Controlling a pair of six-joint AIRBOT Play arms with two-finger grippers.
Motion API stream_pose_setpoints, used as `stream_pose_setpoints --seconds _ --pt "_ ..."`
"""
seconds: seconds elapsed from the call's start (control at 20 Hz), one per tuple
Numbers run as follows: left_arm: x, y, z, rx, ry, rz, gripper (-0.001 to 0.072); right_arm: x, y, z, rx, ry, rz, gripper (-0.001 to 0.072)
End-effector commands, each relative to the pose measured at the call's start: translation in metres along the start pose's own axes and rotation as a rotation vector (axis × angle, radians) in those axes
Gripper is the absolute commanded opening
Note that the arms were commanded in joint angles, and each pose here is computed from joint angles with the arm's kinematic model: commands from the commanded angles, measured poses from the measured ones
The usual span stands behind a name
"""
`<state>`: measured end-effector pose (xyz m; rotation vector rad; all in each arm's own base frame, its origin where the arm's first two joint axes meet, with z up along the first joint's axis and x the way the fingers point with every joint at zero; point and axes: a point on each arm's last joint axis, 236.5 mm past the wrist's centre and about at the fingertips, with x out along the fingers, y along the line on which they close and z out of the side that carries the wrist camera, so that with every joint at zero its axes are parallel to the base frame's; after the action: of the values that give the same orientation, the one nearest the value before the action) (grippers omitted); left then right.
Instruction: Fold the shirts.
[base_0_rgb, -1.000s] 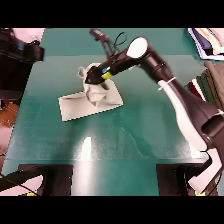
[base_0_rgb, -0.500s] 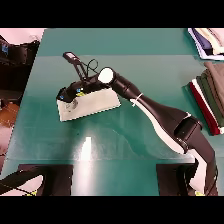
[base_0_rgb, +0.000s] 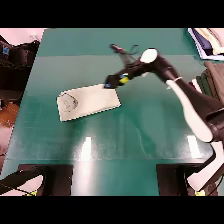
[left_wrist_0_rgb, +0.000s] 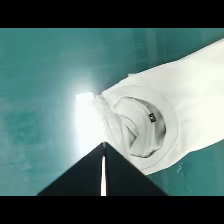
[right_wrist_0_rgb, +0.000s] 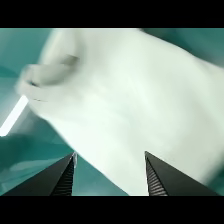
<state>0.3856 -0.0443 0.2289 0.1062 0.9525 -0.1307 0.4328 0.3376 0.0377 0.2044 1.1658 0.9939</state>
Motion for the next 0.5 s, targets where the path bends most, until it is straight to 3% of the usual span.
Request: stream_pose_setpoints --seconds 0.0,0.05,0.45 --pt "-0.001 -0.018 0.004 -0.009 -0.016 -0.078 0.0027 -0.036 -0.083 -0.037 0.26 0.02 -0.06 0.0527" --pt "-0.001 -0.022 0.005 -0.01 -0.019 -0.093 0.0027 -0.033 -0.09 -0.041 0.309 0.012 -0.035 0.062" --pt "-0.002 -0.026 0.006 -0.012 -0.025 -0.113 0.0027 0.043 -0.08 -0.042 0.384 0.075 0.115 0.063"
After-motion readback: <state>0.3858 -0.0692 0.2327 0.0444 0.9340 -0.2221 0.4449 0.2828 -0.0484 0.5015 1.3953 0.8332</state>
